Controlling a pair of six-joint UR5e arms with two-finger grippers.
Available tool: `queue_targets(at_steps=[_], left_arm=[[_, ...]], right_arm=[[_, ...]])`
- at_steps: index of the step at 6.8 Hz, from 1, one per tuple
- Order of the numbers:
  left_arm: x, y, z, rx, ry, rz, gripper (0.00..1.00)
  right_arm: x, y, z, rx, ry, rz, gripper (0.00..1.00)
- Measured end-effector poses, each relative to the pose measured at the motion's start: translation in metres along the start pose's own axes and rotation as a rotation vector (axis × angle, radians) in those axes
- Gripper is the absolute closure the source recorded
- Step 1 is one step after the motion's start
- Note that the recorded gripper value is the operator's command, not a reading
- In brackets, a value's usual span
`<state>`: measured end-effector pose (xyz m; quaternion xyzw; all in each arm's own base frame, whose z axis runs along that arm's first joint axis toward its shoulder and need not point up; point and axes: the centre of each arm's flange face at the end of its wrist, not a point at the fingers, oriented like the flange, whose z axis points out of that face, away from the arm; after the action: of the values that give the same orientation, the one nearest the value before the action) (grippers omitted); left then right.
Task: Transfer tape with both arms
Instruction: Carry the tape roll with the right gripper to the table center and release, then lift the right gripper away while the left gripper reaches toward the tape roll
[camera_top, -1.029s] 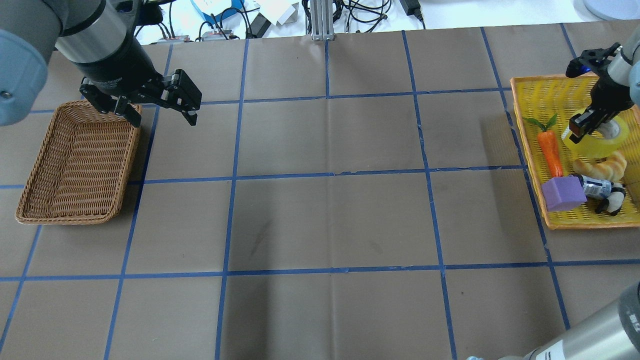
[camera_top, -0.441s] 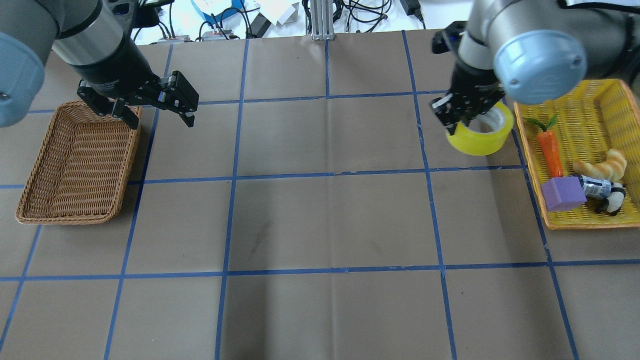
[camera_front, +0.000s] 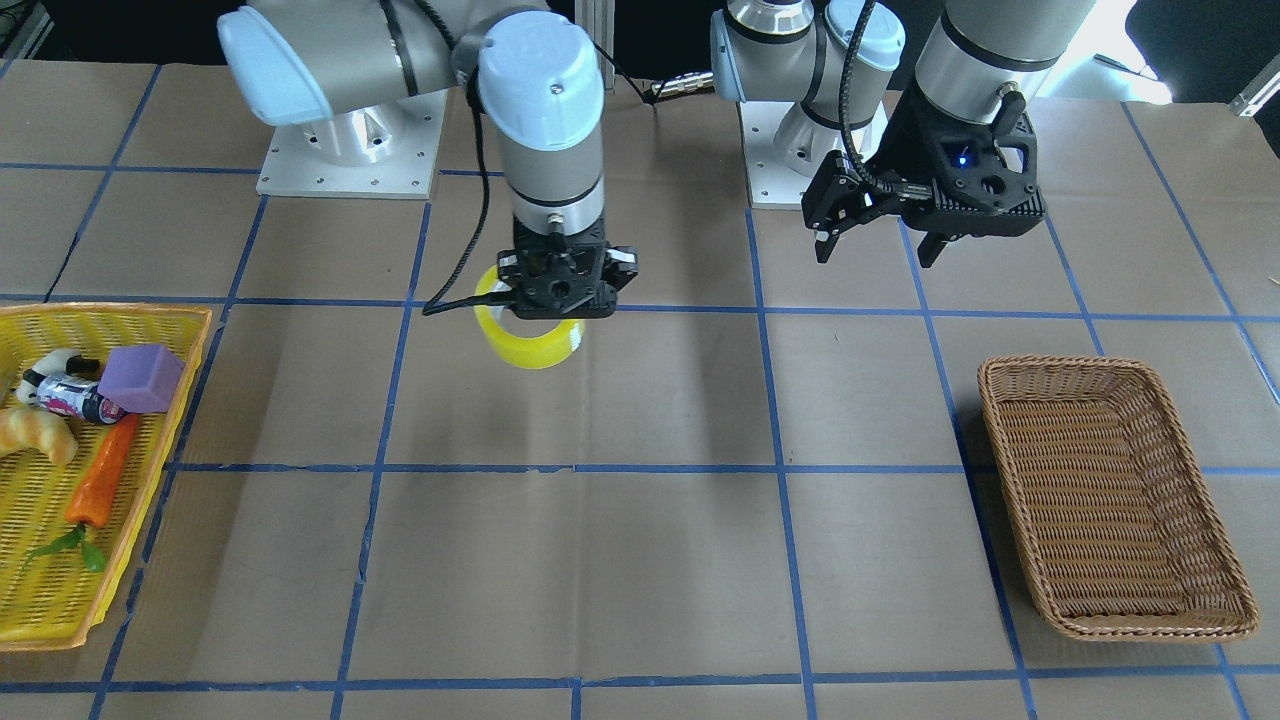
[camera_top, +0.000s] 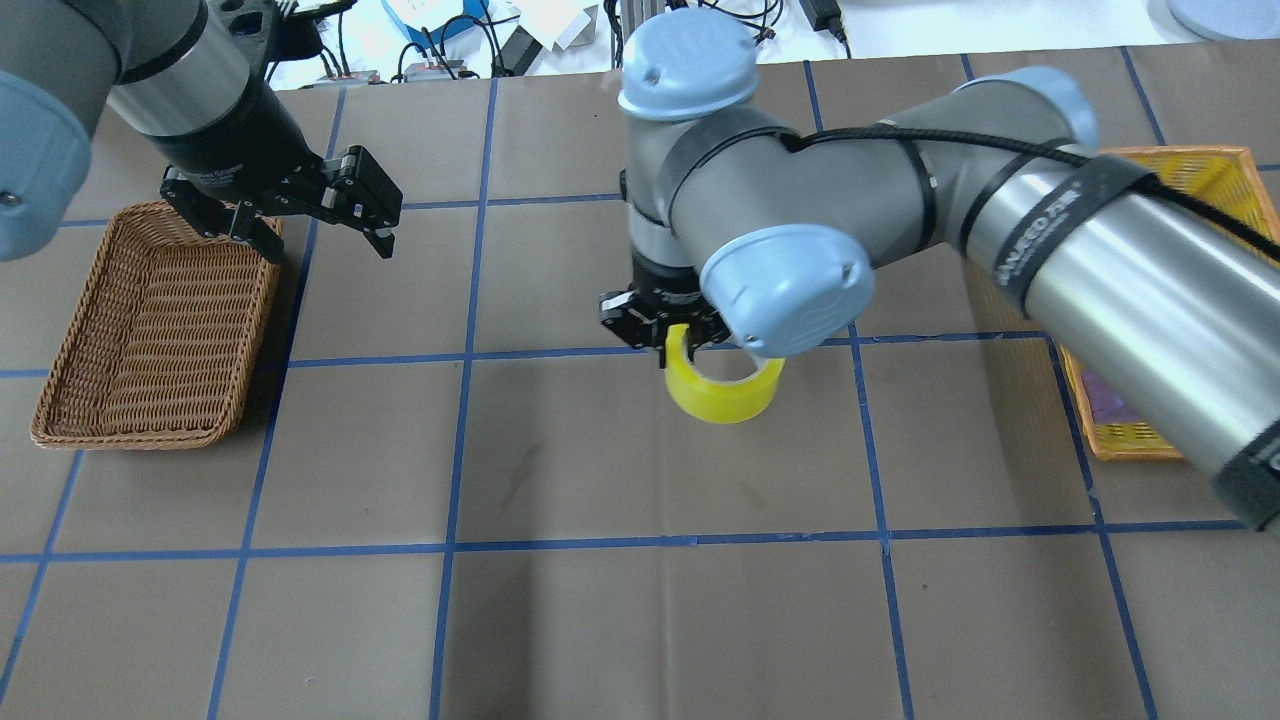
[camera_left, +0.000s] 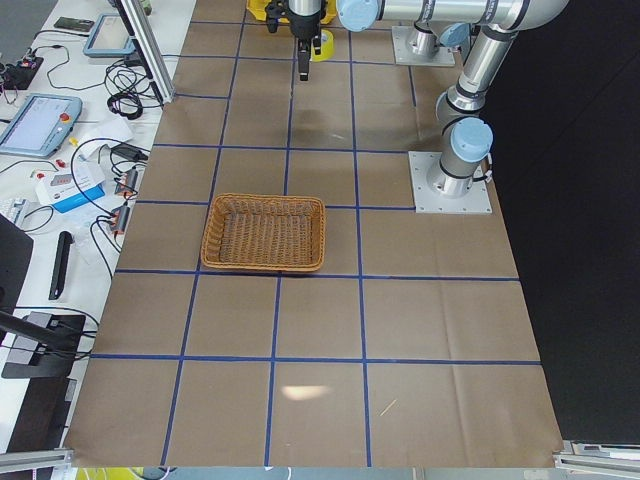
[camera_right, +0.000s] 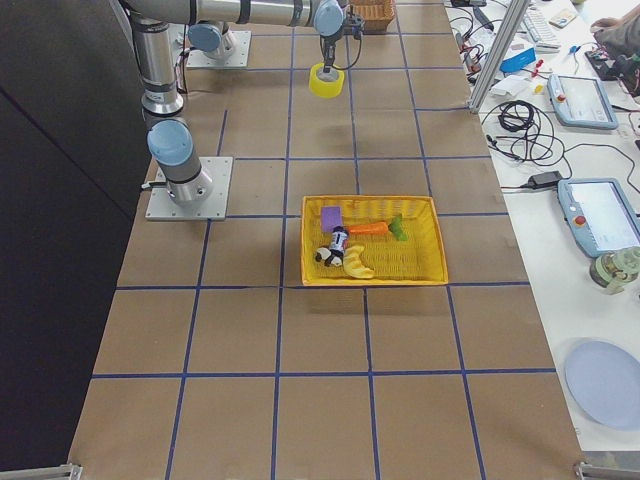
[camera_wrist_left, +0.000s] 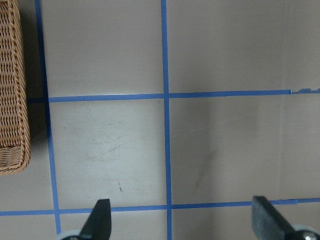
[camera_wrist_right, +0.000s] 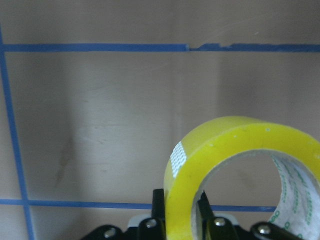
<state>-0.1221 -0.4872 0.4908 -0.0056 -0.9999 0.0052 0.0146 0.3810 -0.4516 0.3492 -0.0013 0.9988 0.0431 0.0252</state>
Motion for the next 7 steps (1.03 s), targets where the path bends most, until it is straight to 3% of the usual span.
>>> queue_targets(at_steps=[1,2,4,5,7], left_arm=[[-0.001,0.001,0.007,-0.016,-0.001,-0.001,0.0],[-0.001,0.003,0.015,-0.032,-0.002,-0.001,0.0],[-0.002,0.005,0.024,-0.047,0.0,-0.003,0.0],[-0.002,0.003,0.028,-0.057,0.003,-0.006,0.0],[0.001,-0.003,0.062,-0.119,0.006,-0.021,0.0]], right_arm=[[-0.034,0.013,0.021,-0.006,-0.013,0.044,0.01],[-0.05,0.021,0.036,-0.019,-0.007,0.07,0.0],[-0.045,0.016,0.036,-0.022,0.001,0.101,0.0],[-0.029,0.003,0.019,-0.002,-0.01,0.123,0.0],[0.045,-0.036,-0.045,0.061,-0.041,0.13,0.0]])
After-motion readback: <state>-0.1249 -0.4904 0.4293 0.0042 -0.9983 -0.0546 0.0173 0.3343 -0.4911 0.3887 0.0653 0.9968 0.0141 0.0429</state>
